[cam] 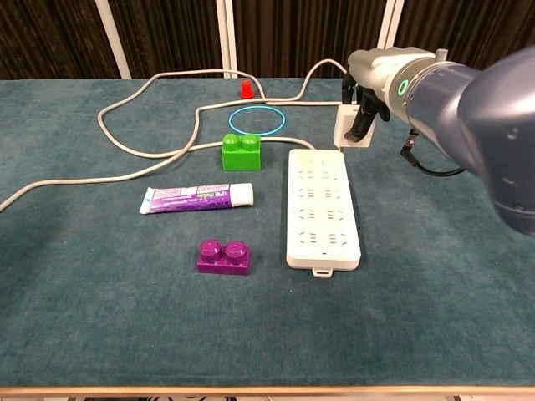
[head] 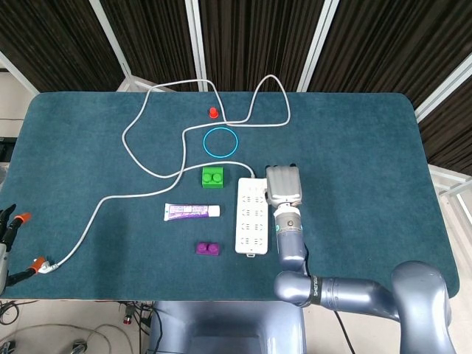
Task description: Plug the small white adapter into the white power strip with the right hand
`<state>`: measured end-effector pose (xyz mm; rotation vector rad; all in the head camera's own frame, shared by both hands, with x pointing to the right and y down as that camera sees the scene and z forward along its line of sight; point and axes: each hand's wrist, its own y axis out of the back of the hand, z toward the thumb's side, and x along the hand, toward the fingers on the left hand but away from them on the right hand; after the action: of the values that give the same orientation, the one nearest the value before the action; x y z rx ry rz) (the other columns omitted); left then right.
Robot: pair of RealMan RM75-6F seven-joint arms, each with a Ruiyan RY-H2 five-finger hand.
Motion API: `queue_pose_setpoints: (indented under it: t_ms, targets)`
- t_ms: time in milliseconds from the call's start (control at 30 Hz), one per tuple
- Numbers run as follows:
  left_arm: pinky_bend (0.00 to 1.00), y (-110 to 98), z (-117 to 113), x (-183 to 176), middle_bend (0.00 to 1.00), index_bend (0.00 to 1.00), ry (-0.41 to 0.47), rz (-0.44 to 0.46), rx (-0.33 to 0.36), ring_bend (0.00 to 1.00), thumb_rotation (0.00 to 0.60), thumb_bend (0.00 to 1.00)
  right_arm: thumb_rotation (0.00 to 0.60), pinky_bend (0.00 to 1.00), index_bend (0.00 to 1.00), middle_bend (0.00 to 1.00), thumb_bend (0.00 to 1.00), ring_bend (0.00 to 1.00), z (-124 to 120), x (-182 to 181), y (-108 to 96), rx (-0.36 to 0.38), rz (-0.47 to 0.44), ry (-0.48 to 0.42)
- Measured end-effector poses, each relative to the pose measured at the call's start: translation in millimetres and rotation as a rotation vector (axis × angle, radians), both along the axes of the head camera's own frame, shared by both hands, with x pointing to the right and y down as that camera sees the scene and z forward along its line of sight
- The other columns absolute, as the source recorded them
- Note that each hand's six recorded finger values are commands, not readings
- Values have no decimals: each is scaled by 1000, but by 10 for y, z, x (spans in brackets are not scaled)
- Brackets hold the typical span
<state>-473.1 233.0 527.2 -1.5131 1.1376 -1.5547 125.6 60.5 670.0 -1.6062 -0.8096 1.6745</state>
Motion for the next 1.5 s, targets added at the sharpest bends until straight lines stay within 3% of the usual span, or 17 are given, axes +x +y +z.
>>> queue_pose_setpoints:
  t_ms: [1500]
  targets:
    - [106, -1, 19, 7, 0, 190, 0, 4, -10, 0, 600, 170, 600, 346, 939, 738, 468, 699, 196, -86, 169, -21, 13, -28]
